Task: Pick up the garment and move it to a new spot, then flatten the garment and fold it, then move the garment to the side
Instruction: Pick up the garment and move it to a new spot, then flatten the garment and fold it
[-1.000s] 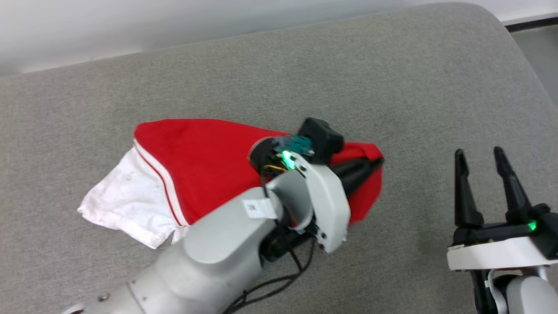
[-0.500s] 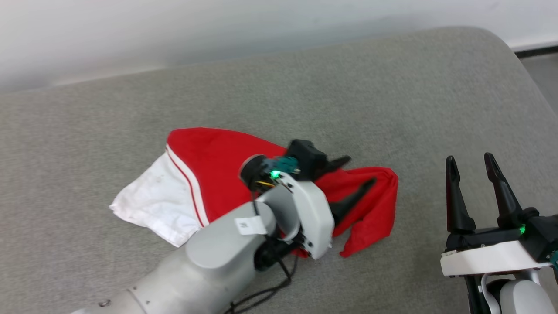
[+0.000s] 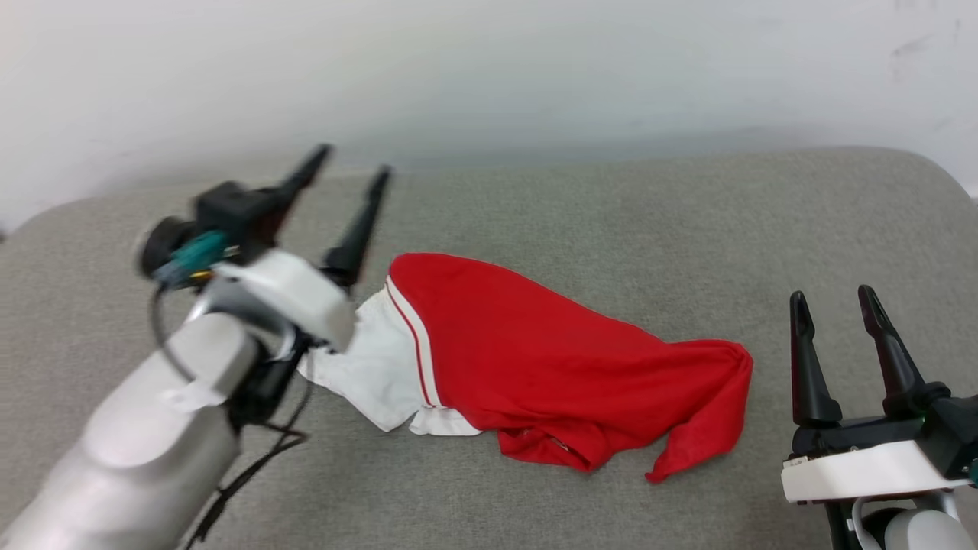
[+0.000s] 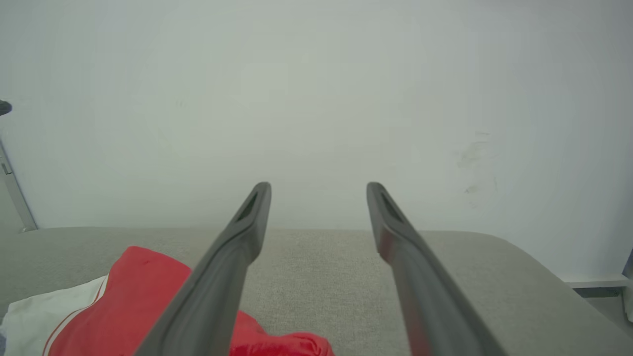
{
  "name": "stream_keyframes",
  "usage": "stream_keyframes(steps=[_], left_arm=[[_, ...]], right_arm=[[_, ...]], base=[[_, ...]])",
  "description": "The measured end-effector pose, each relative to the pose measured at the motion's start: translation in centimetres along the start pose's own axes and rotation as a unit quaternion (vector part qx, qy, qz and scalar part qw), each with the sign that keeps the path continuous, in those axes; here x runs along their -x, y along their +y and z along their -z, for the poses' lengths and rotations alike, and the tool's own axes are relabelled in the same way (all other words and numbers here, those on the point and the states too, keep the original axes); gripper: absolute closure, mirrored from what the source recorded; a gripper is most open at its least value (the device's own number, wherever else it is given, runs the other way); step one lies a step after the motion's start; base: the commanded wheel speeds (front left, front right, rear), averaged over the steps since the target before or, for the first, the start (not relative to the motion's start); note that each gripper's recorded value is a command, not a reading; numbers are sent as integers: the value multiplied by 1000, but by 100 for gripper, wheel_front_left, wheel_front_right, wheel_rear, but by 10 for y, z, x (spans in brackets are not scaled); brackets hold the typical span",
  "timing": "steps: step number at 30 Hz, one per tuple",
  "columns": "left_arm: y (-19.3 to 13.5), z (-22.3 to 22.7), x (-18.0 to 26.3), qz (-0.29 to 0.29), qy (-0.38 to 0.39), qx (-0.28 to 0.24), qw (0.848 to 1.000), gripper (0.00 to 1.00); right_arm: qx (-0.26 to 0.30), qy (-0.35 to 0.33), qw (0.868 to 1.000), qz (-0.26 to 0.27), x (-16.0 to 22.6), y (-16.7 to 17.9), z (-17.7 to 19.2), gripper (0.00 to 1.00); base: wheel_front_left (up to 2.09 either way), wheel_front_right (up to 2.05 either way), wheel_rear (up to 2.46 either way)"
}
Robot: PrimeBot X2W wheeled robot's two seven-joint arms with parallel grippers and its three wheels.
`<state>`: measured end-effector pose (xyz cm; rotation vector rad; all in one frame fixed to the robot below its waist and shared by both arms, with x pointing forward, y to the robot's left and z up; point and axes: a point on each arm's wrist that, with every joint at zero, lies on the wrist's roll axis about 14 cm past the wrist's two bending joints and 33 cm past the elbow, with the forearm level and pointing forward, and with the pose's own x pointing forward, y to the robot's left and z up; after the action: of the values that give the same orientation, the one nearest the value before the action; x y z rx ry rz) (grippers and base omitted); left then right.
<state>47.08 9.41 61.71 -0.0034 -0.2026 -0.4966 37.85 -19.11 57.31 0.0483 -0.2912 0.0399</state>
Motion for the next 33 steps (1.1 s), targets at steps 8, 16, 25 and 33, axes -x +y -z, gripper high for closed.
stream_keyframes(steps=[8,16,25,33], left_arm=[[42,-13,77,-118,-38,-15,992,0],[30,7,126,-179,-39,34,983,0],[18,19,141,-189,-38,54,980,0],[13,32,134,-168,-20,43,985,0]], right_arm=[[-7,-7,1000,-25,0,18,-5,0],[-18,-4,999,-31,4,23,-3,0],[-25,1,999,-38,5,28,0,0],[-25,7,999,-35,6,27,4,0]], base=[[0,0,0],[0,0,0],[0,0,0],[0,0,0]])
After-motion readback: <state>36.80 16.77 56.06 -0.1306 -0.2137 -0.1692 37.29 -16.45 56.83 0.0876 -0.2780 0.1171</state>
